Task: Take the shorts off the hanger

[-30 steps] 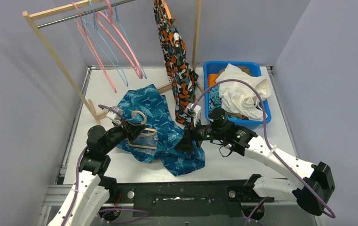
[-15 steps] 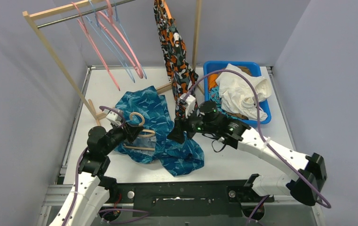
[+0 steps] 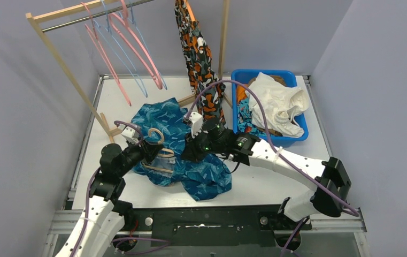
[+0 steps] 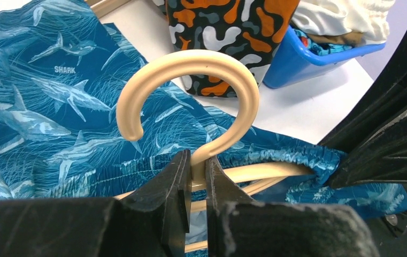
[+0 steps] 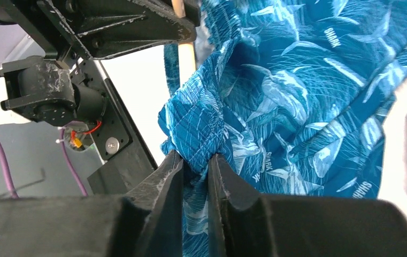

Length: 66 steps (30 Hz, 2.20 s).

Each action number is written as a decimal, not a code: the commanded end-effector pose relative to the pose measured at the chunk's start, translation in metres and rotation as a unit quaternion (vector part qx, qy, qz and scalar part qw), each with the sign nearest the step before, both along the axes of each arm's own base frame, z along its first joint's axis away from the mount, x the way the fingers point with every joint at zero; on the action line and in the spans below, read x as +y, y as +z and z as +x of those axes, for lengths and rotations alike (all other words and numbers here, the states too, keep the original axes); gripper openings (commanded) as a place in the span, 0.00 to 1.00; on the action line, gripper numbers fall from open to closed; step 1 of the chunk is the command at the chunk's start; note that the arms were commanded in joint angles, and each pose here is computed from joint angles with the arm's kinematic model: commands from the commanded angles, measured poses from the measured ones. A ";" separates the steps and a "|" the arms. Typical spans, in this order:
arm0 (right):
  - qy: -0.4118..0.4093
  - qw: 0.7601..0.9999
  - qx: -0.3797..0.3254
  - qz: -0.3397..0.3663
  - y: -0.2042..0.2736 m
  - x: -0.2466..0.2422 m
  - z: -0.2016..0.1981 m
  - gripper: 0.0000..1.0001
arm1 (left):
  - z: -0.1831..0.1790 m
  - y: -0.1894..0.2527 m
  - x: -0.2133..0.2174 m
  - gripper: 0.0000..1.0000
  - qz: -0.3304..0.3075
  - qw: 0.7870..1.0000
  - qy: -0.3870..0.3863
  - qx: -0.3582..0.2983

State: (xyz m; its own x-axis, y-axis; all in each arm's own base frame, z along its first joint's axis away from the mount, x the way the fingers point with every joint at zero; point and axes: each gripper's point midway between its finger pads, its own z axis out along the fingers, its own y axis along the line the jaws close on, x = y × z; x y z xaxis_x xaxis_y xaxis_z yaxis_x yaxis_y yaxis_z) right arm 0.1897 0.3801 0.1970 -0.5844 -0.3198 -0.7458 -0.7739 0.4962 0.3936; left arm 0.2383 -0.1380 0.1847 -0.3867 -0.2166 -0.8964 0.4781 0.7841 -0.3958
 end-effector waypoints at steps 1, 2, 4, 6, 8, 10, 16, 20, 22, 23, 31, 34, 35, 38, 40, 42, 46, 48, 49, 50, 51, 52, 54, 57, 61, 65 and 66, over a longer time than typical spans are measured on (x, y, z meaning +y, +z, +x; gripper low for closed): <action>-0.099 0.990 -0.097 0.017 0.039 -0.034 0.035 0.00 | 0.009 0.035 0.008 0.00 0.000 0.998 0.030 -0.052; -0.112 0.988 -0.107 0.015 0.040 -0.043 0.038 0.00 | 0.011 0.034 0.012 0.00 0.003 0.998 0.040 -0.052; -0.137 0.983 -0.120 0.012 0.042 -0.061 0.042 0.00 | 0.013 0.034 0.020 0.00 0.010 0.996 0.065 -0.053; -0.155 0.980 -0.125 0.015 0.043 -0.079 0.044 0.00 | 0.014 0.035 0.028 0.00 0.016 0.994 0.088 -0.056; -0.165 0.978 -0.126 0.022 0.044 -0.092 0.044 0.00 | 0.015 0.036 0.033 0.00 0.019 0.993 0.103 -0.058; -0.177 0.975 -0.129 0.030 0.048 -0.105 0.045 0.00 | 0.015 0.037 0.037 0.00 0.021 0.992 0.113 -0.060; -0.186 0.974 -0.123 0.032 0.044 -0.120 0.042 0.00 | 0.015 0.037 0.039 0.00 0.022 0.991 0.118 -0.060; -0.178 0.978 -0.110 -0.019 0.019 -0.130 0.040 0.00 | 0.015 0.038 0.040 0.00 0.022 0.990 0.122 -0.062; -0.179 0.977 -0.099 -0.055 0.002 -0.136 0.040 0.00 | 0.015 0.040 0.041 0.00 0.020 0.990 0.124 -0.065; -0.185 0.976 -0.092 -0.074 -0.007 -0.139 0.041 0.00 | 0.014 0.041 0.041 0.00 0.020 0.990 0.125 -0.066; -0.157 0.979 -0.025 -0.129 -0.057 -0.121 0.041 0.02 | 0.013 0.044 0.039 0.00 0.015 0.990 0.118 -0.076; -0.134 0.983 -0.022 -0.126 -0.059 -0.106 0.040 0.03 | 0.013 0.044 0.039 0.00 0.016 0.990 0.118 -0.075; -0.122 0.985 -0.024 -0.123 -0.059 -0.101 0.038 0.04 | 0.013 0.044 0.040 0.00 0.017 0.990 0.120 -0.076; -0.099 0.988 -0.036 -0.112 -0.053 -0.095 0.033 0.04 | 0.014 0.043 0.044 0.00 0.020 0.988 0.134 -0.073; -0.095 0.989 -0.049 -0.103 -0.047 -0.097 0.032 0.04 | 0.016 0.040 0.052 0.00 0.027 0.985 0.156 -0.066; -0.102 0.988 -0.065 -0.098 -0.041 -0.104 0.032 0.03 | 0.018 0.036 0.061 0.00 0.036 0.981 0.180 -0.057; -0.102 0.991 -0.052 -0.070 -0.028 -0.117 0.025 0.00 | 0.021 0.023 0.078 0.00 0.053 0.972 0.228 -0.029; -0.085 0.993 -0.054 -0.064 -0.022 -0.121 0.017 0.00 | 0.022 0.018 0.084 0.00 0.062 0.967 0.245 -0.017; -0.074 0.994 -0.054 -0.060 -0.020 -0.122 0.012 0.00 | 0.022 0.017 0.086 0.00 0.064 0.966 0.250 -0.014; -0.062 0.995 -0.052 -0.058 -0.019 -0.122 0.007 0.00 | 0.022 0.016 0.086 0.00 0.064 0.966 0.251 -0.012; -0.048 0.996 -0.049 -0.057 -0.020 -0.122 0.002 0.00 | 0.022 0.016 0.086 0.00 0.063 0.966 0.251 -0.012; -0.042 0.996 -0.046 -0.059 -0.023 -0.123 -0.001 0.00 | 0.022 0.017 0.085 0.00 0.062 0.966 0.249 -0.013; -0.046 0.996 -0.041 -0.072 -0.032 -0.127 -0.002 0.00 | 0.022 0.020 0.082 0.00 0.056 0.969 0.241 -0.019; -0.074 0.990 -0.033 -0.112 -0.056 -0.137 0.007 0.00 | 0.020 0.028 0.077 0.00 0.044 0.972 0.228 -0.037; -0.107 0.983 -0.012 -0.152 -0.085 -0.145 0.019 0.00 | 0.017 0.037 0.078 0.00 0.024 0.970 0.234 -0.055; -0.095 0.986 0.008 -0.137 -0.093 -0.130 0.022 0.00 | 0.016 0.039 0.080 0.00 0.019 0.969 0.239 -0.058; -0.102 0.986 0.013 -0.129 -0.092 -0.126 0.024 0.00 | 0.016 0.039 0.079 0.00 0.019 0.969 0.238 -0.059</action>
